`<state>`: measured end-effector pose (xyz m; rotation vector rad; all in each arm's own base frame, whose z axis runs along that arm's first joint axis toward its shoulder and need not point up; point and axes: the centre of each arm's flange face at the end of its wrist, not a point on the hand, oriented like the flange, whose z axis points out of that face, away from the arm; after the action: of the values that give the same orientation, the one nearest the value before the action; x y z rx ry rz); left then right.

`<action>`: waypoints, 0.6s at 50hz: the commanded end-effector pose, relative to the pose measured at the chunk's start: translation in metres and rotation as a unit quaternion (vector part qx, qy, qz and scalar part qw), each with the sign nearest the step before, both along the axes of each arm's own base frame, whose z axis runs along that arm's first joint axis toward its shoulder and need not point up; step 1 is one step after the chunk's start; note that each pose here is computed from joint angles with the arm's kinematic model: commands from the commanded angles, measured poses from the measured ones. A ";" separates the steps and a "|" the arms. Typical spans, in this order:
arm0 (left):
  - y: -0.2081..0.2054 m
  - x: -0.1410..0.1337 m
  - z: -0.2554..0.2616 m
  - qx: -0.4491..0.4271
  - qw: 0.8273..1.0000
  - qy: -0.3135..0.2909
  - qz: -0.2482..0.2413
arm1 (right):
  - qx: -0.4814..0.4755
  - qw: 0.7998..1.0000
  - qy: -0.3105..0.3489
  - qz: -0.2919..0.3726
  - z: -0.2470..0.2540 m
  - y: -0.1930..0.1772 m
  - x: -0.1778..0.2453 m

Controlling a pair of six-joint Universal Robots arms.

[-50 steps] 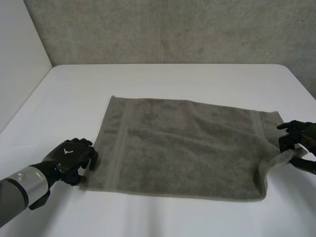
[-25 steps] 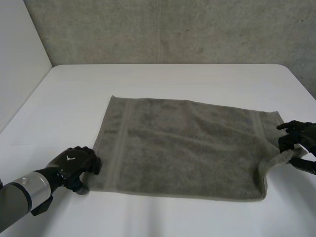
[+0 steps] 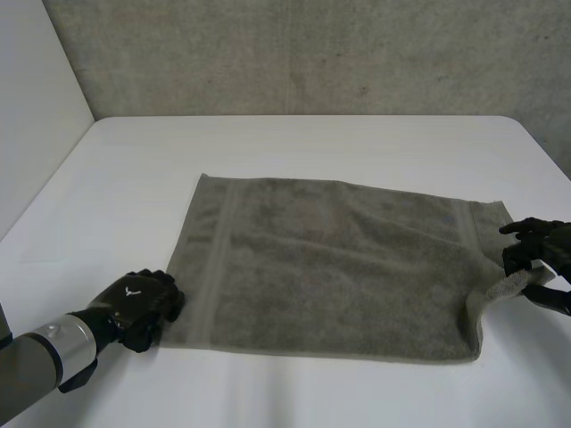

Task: Fold the towel.

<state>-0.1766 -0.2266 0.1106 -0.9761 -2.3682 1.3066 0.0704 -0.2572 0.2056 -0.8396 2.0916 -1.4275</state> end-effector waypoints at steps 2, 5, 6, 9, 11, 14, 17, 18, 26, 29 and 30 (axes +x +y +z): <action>0.000 0.001 0.002 -0.001 1.000 0.001 0.003 | 0.001 1.000 0.000 -0.001 0.000 0.000 0.000; -0.001 0.001 0.010 -0.013 1.000 0.005 0.004 | 0.001 1.000 0.000 -0.001 0.000 0.000 0.000; -0.001 0.001 0.010 -0.013 1.000 0.005 0.004 | 0.001 1.000 0.000 -0.001 0.000 0.000 0.000; 0.000 0.001 0.017 -0.028 1.000 0.007 0.003 | 0.001 1.000 0.000 0.001 0.000 0.000 0.000; 0.000 0.001 0.020 -0.032 0.999 0.009 0.005 | 0.001 1.000 0.000 0.001 0.000 0.000 0.001; 0.000 0.000 0.026 -0.040 0.999 0.016 0.008 | 0.001 1.000 -0.001 0.001 0.000 0.000 0.001; 0.000 -0.001 0.030 -0.041 0.999 0.027 0.014 | 0.002 1.000 -0.002 0.001 0.000 0.001 0.001; -0.001 -0.001 0.031 -0.042 0.999 0.030 0.016 | 0.002 1.000 -0.002 0.001 0.000 0.001 0.001; 0.001 -0.003 0.033 -0.042 0.998 0.033 0.014 | 0.001 1.000 -0.001 -0.001 0.000 0.000 0.000; 0.003 -0.005 0.033 -0.041 0.999 0.034 0.008 | 0.001 1.000 0.000 -0.002 0.000 0.000 -0.001; 0.005 -0.007 0.032 -0.040 0.999 0.033 0.003 | 0.001 1.000 0.000 -0.002 0.000 0.000 -0.001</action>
<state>-0.1801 -0.2252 0.1439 -0.9121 -2.2982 1.4380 0.0702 -0.2571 0.2060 -0.8358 2.0928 -1.4265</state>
